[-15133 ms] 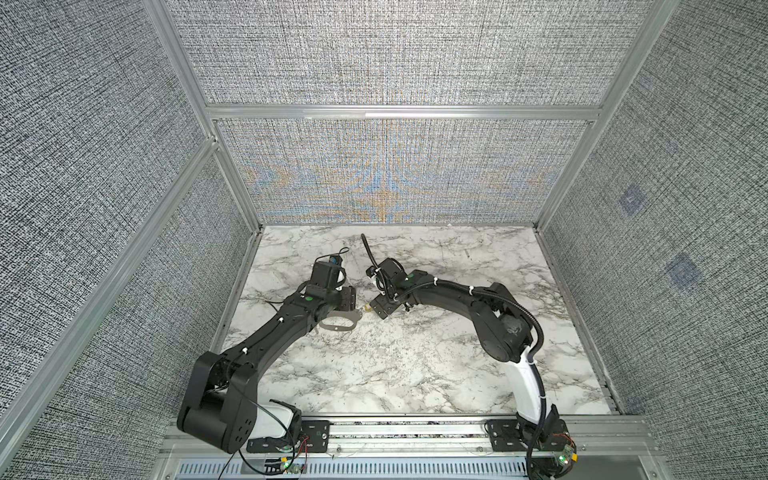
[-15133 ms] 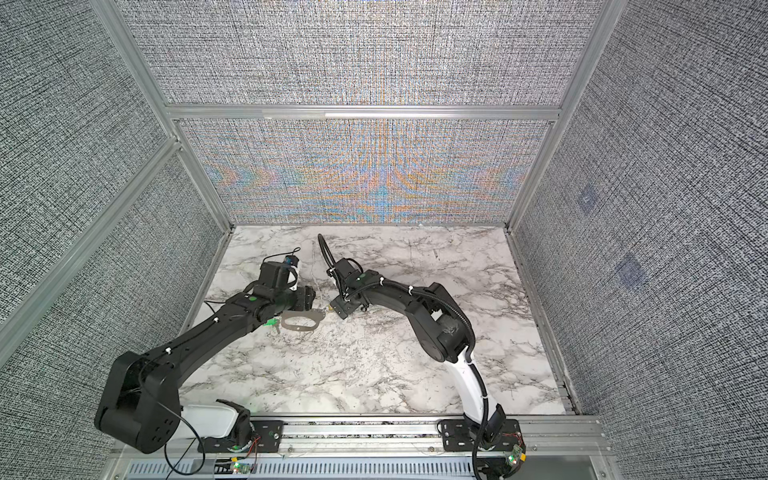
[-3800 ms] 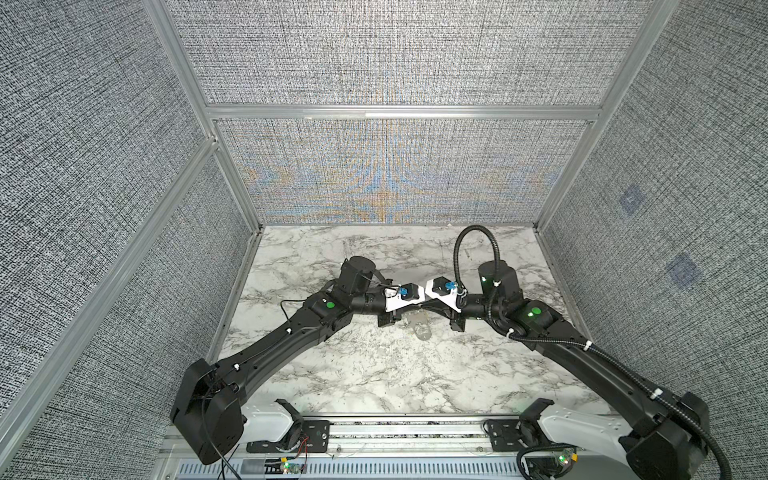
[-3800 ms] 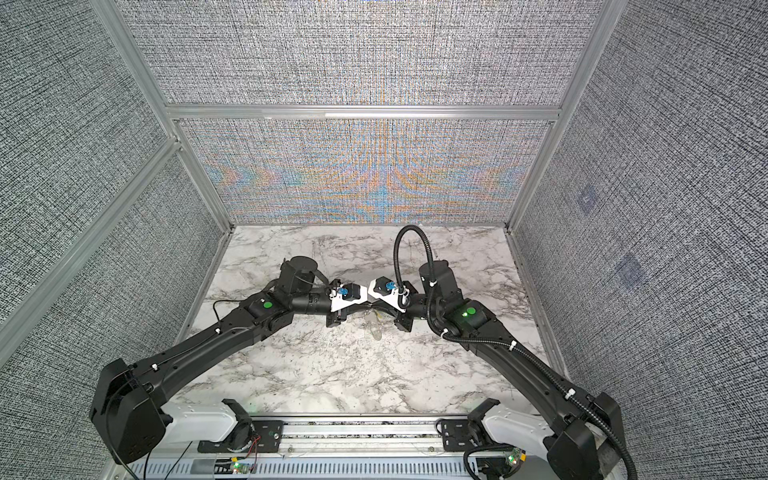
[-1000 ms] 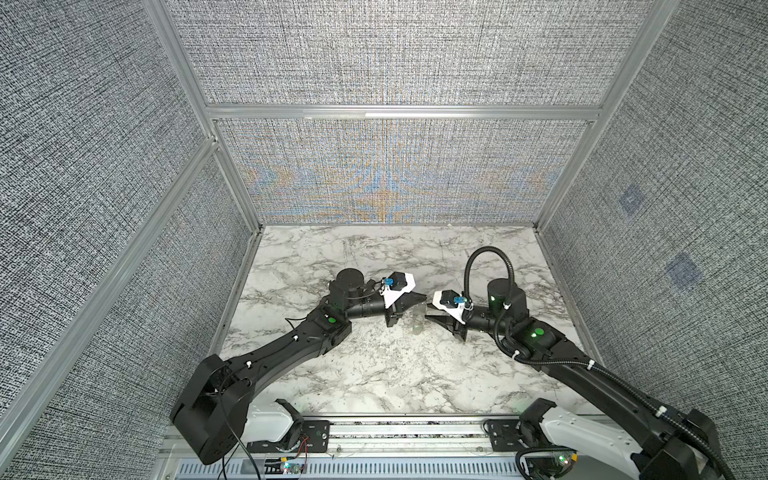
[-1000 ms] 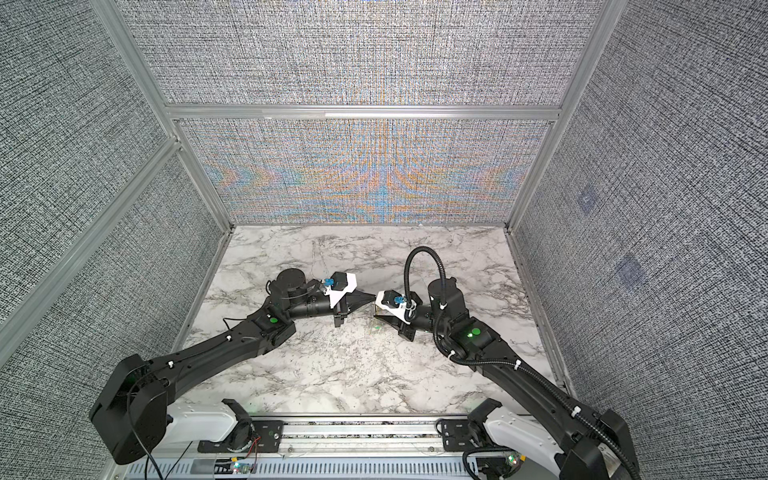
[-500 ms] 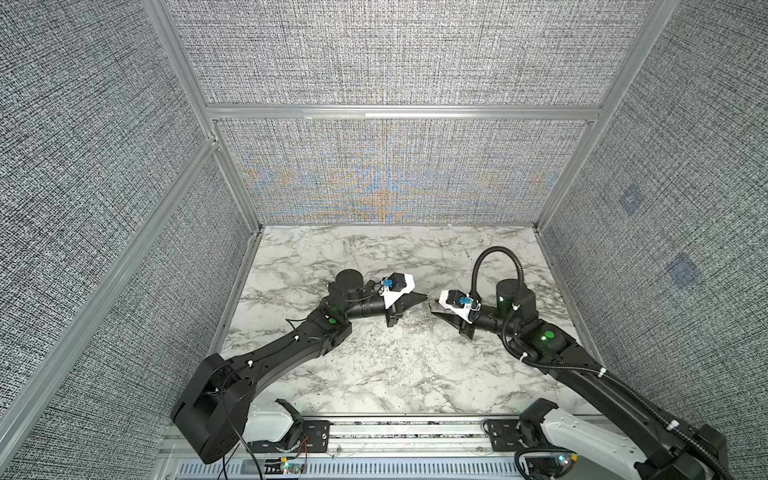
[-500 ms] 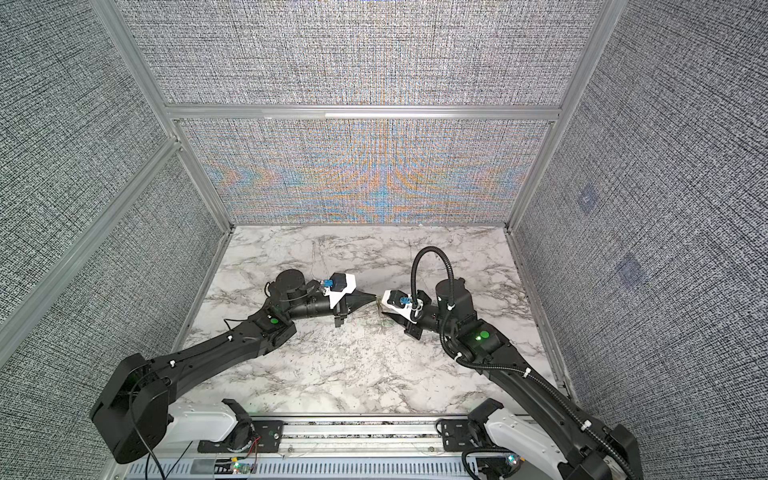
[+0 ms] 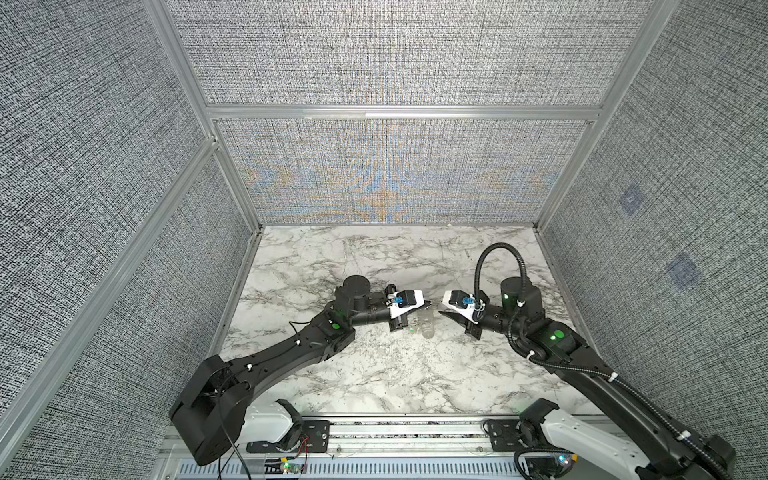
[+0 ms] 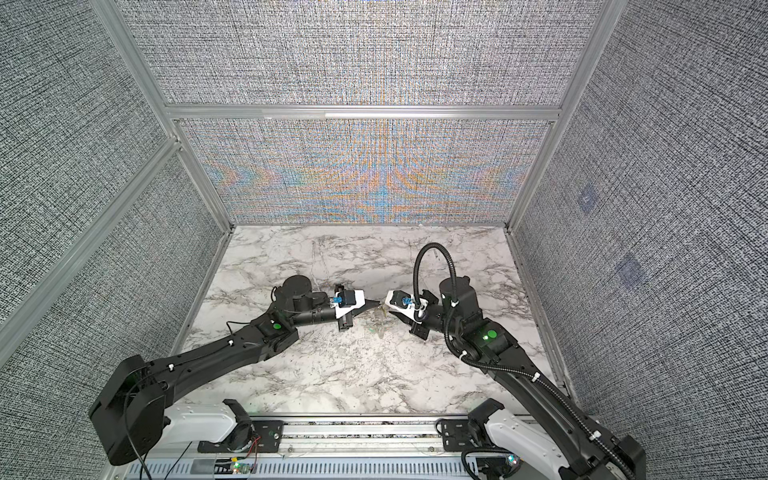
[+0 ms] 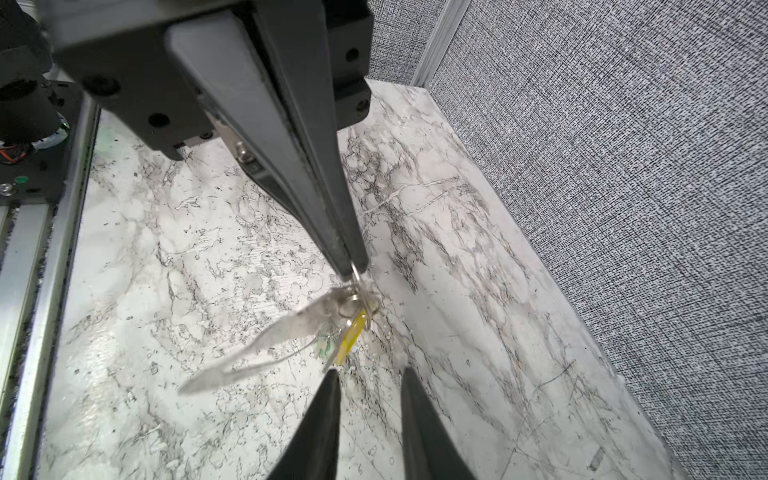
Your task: Remove the keys from the keyring
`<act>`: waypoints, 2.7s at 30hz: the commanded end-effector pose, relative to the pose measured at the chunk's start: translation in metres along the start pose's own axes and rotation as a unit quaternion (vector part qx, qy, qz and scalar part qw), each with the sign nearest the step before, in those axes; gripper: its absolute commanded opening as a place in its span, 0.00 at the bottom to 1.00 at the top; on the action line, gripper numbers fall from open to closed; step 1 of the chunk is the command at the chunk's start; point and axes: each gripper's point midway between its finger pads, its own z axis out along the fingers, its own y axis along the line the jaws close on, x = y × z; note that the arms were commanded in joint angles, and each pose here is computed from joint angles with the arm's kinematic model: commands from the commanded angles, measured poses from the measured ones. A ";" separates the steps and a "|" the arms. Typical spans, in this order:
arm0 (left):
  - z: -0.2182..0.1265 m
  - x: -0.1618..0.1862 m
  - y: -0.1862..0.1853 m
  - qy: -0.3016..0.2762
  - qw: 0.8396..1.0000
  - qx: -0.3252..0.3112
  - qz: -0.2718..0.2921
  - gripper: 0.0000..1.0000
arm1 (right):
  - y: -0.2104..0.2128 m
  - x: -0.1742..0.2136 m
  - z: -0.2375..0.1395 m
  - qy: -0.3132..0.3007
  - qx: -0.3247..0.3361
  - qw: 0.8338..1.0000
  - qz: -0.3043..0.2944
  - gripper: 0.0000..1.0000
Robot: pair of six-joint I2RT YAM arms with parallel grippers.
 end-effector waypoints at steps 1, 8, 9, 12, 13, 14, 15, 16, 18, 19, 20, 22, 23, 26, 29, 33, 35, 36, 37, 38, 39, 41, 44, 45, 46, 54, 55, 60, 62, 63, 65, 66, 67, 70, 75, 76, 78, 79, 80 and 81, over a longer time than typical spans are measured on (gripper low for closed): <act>-0.001 0.003 0.001 0.011 0.999 -0.018 0.049 0.00 | 0.002 0.010 -0.001 0.020 0.000 1.000 -0.003 0.26; -0.005 0.002 -0.005 0.005 0.997 -0.026 0.075 0.00 | 0.001 0.007 -0.003 0.020 0.004 1.000 -0.005 0.24; -0.005 0.003 -0.006 0.005 0.997 -0.023 0.074 0.00 | 0.001 0.005 -0.004 0.016 0.003 1.000 -0.005 0.24; -0.005 0.000 -0.008 -0.002 0.998 -0.019 0.067 0.00 | 0.003 0.000 -0.005 0.006 -0.003 1.000 -0.003 0.23; -0.005 0.000 -0.008 -0.004 0.998 -0.018 0.064 0.00 | 0.004 -0.001 -0.004 0.005 -0.007 1.000 -0.002 0.23; -0.004 0.000 -0.010 -0.006 0.998 -0.015 0.061 0.00 | 0.007 -0.003 -0.004 0.001 -0.015 1.000 -0.003 0.22; -0.004 0.001 -0.010 -0.006 0.998 -0.013 0.059 0.00 | 0.011 -0.004 -0.004 -0.002 -0.022 1.000 -0.004 0.21; -0.003 0.000 -0.010 -0.007 0.998 -0.011 0.058 0.00 | 0.012 -0.006 -0.004 -0.004 -0.027 1.000 -0.005 0.20; -0.003 0.001 -0.012 -0.007 0.998 -0.007 0.054 0.00 | 0.016 -0.007 -0.003 -0.007 -0.032 0.999 -0.008 0.19; -0.003 0.000 -0.012 -0.009 0.998 -0.007 0.056 0.00 | 0.017 -0.008 -0.003 -0.007 -0.034 0.999 -0.010 0.19; -0.003 0.000 -0.012 -0.009 0.998 -0.005 0.054 0.00 | 0.018 -0.009 -0.002 -0.008 -0.037 0.999 -0.012 0.19; -0.002 0.000 -0.013 -0.010 0.999 -0.002 0.053 0.00 | 0.019 -0.010 -0.001 -0.009 -0.039 0.999 -0.015 0.18; -0.002 0.000 -0.013 -0.010 0.999 0.001 0.053 0.00 | 0.020 -0.010 0.000 -0.008 -0.040 0.999 -0.016 0.18; -0.001 0.000 -0.015 -0.009 0.999 0.009 0.049 0.00 | 0.018 -0.012 0.002 -0.011 -0.036 0.999 -0.019 0.18; 0.000 0.000 -0.017 -0.007 0.999 0.017 0.045 0.00 | 0.018 -0.013 0.003 -0.012 -0.036 0.999 -0.021 0.19; 0.001 0.002 -0.019 0.001 0.999 0.029 0.038 0.00 | 0.017 -0.013 0.004 -0.013 -0.034 0.999 -0.022 0.19; 0.002 0.003 -0.020 0.002 0.999 0.033 0.034 0.00 | 0.016 -0.013 0.004 -0.013 -0.030 0.999 -0.020 0.19; 0.003 0.002 -0.020 0.002 0.999 0.036 0.032 0.00 | 0.015 -0.012 0.004 -0.009 -0.027 0.999 -0.020 0.19; 0.003 0.002 -0.021 0.002 0.999 0.039 0.032 0.00 | 0.014 -0.011 0.004 -0.008 -0.026 0.999 -0.020 0.19; 0.003 0.002 -0.021 0.001 0.999 0.040 0.029 0.00 | 0.014 -0.011 0.004 -0.009 -0.024 0.999 -0.021 0.19; 0.004 0.003 -0.022 0.004 0.999 0.043 0.026 0.00 | 0.013 -0.013 0.003 -0.013 -0.020 1.000 -0.021 0.19; 0.004 0.002 -0.022 0.005 0.999 0.046 0.025 0.00 | 0.012 -0.015 0.002 -0.019 -0.016 0.999 -0.023 0.19; 0.005 0.003 -0.023 0.008 0.998 0.051 0.022 0.00 | 0.015 -0.018 0.001 -0.028 -0.023 0.999 -0.024 0.19; 0.006 0.004 -0.023 0.009 0.998 0.052 0.020 0.00 | 0.017 -0.019 0.001 -0.030 -0.027 0.999 -0.022 0.19; 0.006 0.003 -0.023 0.009 0.998 0.054 0.020 0.00 | 0.018 -0.018 0.001 -0.030 -0.032 0.999 -0.021 0.19; 0.009 0.004 -0.025 0.015 0.998 0.067 0.009 0.00 | 0.026 -0.013 0.002 -0.028 -0.048 0.998 -0.014 0.06; 0.009 0.005 -0.025 0.016 0.997 0.069 0.008 0.00 | 0.026 -0.013 0.002 -0.028 -0.048 0.998 -0.013 0.03; 0.010 0.003 -0.026 0.012 0.997 0.074 0.001 0.00 | 0.028 -0.011 0.002 -0.026 -0.050 0.998 -0.010 0.00; 0.010 0.004 -0.026 0.015 0.997 0.075 -0.005 0.00 | 0.028 -0.010 0.003 -0.025 -0.051 0.998 -0.008 0.00; 0.010 0.003 -0.025 0.016 0.997 0.073 -0.006 0.00 | 0.029 -0.009 0.003 -0.024 -0.051 0.998 -0.008 0.00; 0.007 0.003 -0.018 0.024 0.998 0.056 -0.010 0.12 | 0.029 -0.008 0.003 -0.024 -0.048 0.999 -0.003 0.00; 0.005 0.003 -0.013 0.025 0.999 0.045 -0.011 0.21 | 0.028 -0.007 0.003 -0.024 -0.045 0.999 -0.003 0.00; 0.001 0.003 -0.009 0.025 0.999 0.036 -0.012 0.26 | 0.027 -0.007 0.003 -0.024 -0.044 0.999 0.001 0.00; -0.009 0.006 -0.004 0.027 0.999 0.016 -0.016 0.36 | 0.027 -0.010 0.003 -0.031 -0.042 0.999 0.009 0.00; -0.015 0.010 -0.008 0.013 0.999 0.010 -0.042 0.37 | 0.024 -0.014 0.003 -0.041 -0.036 0.998 0.026 0.00; -0.015 0.010 -0.010 0.008 0.999 0.013 -0.051 0.37 | 0.023 -0.015 0.004 -0.045 -0.035 0.998 0.028 0.00; -0.014 0.010 -0.014 -0.004 0.998 0.022 -0.059 0.37 | 0.021 -0.018 0.003 -0.053 -0.031 0.997 0.036 0.00; -0.013 0.010 -0.015 -0.011 0.997 0.024 -0.067 0.37 | 0.021 -0.020 0.003 -0.059 -0.030 0.997 0.038 0.00; -0.011 0.011 -0.015 -0.016 0.997 0.026 -0.075 0.36 | 0.021 -0.023 0.003 -0.065 -0.031 0.997 0.041 0.00; -0.011 0.010 -0.016 -0.020 0.996 0.027 -0.080 0.36 | 0.021 -0.024 0.003 -0.071 -0.032 0.996 0.043 0.00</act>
